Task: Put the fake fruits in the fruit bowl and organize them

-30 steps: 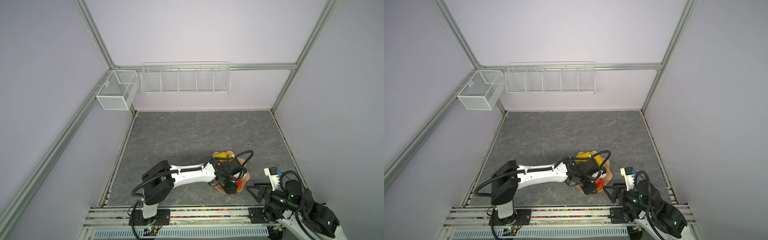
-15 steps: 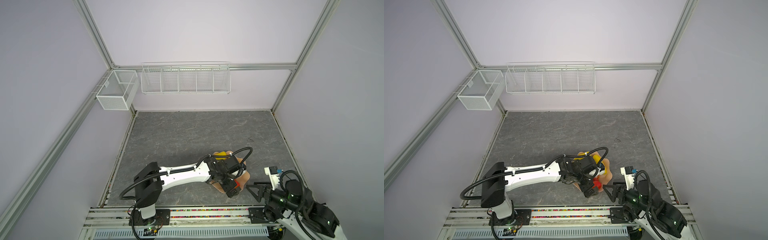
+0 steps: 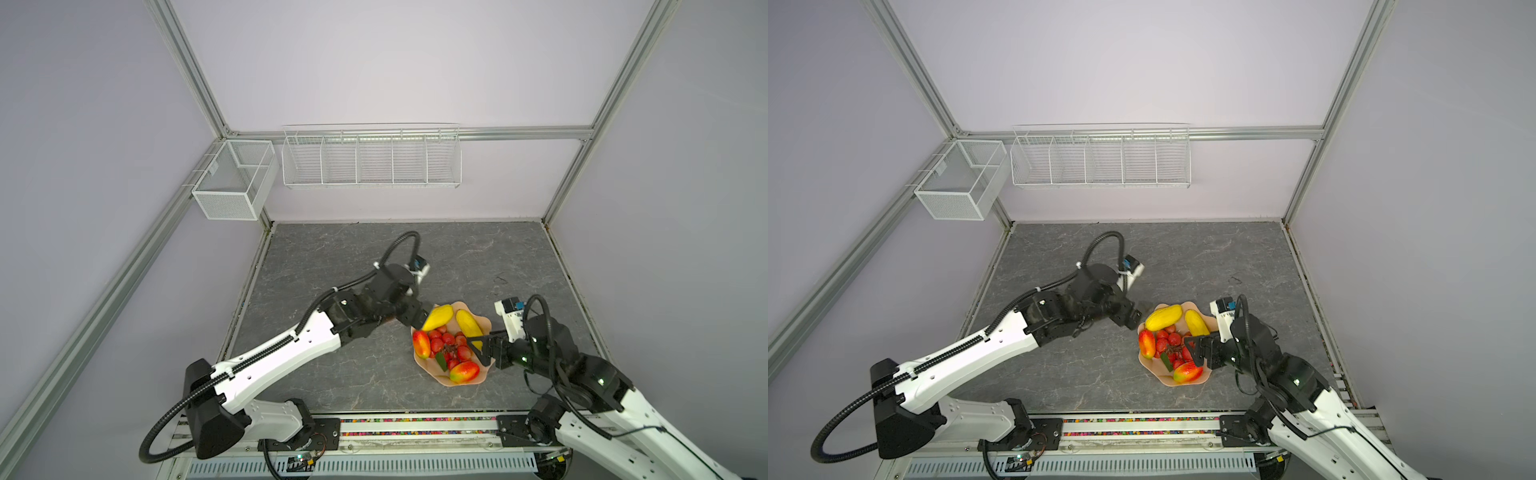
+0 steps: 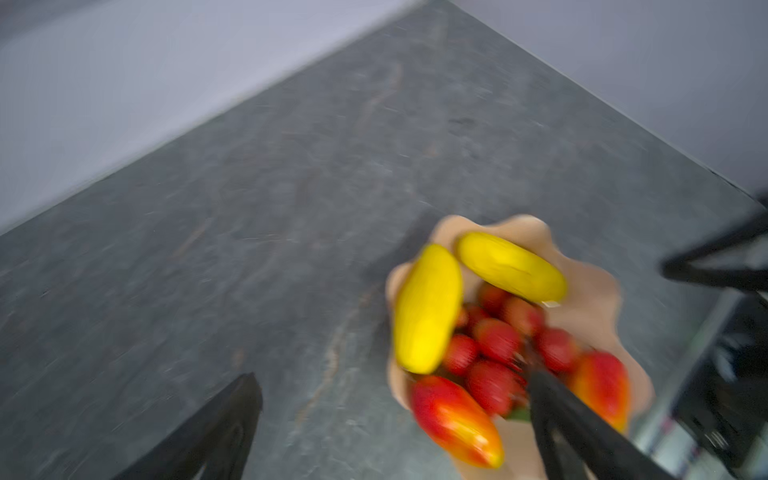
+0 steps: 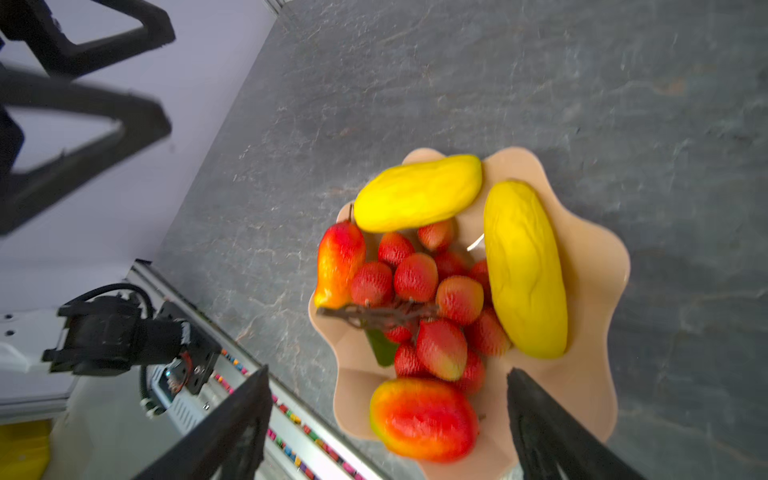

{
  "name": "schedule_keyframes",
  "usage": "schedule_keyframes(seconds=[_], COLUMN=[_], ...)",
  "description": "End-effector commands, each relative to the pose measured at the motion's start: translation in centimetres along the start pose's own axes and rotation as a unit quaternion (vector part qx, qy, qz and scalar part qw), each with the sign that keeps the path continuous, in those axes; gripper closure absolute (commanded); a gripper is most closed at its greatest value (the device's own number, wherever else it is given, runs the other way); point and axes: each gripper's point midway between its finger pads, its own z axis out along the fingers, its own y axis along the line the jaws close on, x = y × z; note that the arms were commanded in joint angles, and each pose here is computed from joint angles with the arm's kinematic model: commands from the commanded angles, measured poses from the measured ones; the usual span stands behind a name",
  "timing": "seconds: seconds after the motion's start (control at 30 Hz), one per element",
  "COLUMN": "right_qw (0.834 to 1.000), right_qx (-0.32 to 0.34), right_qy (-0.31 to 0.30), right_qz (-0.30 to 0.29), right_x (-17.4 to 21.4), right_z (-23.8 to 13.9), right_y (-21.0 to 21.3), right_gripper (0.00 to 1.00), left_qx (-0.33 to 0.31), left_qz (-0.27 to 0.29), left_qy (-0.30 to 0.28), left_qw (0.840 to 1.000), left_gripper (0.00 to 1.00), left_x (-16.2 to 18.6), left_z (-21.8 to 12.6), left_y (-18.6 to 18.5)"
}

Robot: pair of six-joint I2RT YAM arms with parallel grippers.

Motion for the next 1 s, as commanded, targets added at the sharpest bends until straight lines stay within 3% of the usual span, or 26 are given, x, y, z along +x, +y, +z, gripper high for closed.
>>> schedule_keyframes(seconds=[0.0, 0.1, 0.2, 0.27, 0.4, 0.53, 0.6, 0.67, 0.77, 0.87, 0.93, 0.97], right_qw=[0.995, 0.992, 0.981, 0.966, 0.932, 0.915, 0.914, 0.918, 0.918, 0.931, 0.934, 0.947], right_qx=[0.027, 0.038, 0.081, 0.153, 0.264, 0.298, 0.299, 0.290, 0.273, 0.249, 0.209, 0.205], right_qy=[-0.084, -0.119, -0.163, -0.199, -0.249, -0.271, -0.272, -0.269, -0.281, -0.253, -0.268, -0.227], right_qz=[-0.037, 0.027, 0.075, 0.070, 0.015, -0.021, -0.024, -0.033, -0.064, -0.079, -0.108, -0.102], right_x=[-6.2, -9.9, -11.9, -12.1, -10.6, -8.6, -7.8, -7.4, -8.1, -7.8, -8.2, -7.6], right_z=[0.7, 1.0, 0.4, -0.4, -0.7, 0.7, 1.8, 3.0, 4.4, 7.0, 8.8, 9.4], right_y=[-1.0, -5.3, -11.4, -15.7, -21.0, -23.4, -24.2, -24.6, -24.8, -25.5, -24.9, -25.1], right_gripper=[0.11, 0.11, 0.11, 0.11, 0.11, 0.11, 0.11, 0.11, 0.11, 0.11, 0.12, 0.12], left_qx=[-0.215, -0.318, -0.419, -0.469, -0.501, -0.498, -0.489, -0.455, -0.442, -0.424, -0.419, -0.418], left_qz=[-0.155, -0.242, -0.259, -0.247, -0.262, -0.221, -0.214, -0.195, -0.167, -0.152, -0.161, -0.163], left_qy=[-0.058, -0.064, -0.065, -0.066, -0.075, -0.150, -0.187, -0.175, -0.160, -0.176, -0.162, -0.155], left_qw=[0.963, 0.915, 0.868, 0.845, 0.822, 0.825, 0.825, 0.851, 0.867, 0.875, 0.879, 0.880], left_gripper=[0.01, 0.01, 0.01, 0.01, 0.01, 0.01, 0.01, 0.02, 0.01, 0.01, 0.01, 0.01], left_x=[0.7, 5.3, 9.7, 12.2, 14.5, 15.3, 15.7, 14.9, 14.3, 15.4, 15.6, 15.6], left_z=[-0.1, -1.4, -3.4, -4.0, -5.2, -4.5, -3.8, -1.9, 0.0, 2.0, 2.1, 2.1], left_y=[13.9, 21.9, 26.5, 28.2, 30.2, 30.5, 31.0, 30.7, 31.1, 31.5, 31.4, 31.4])
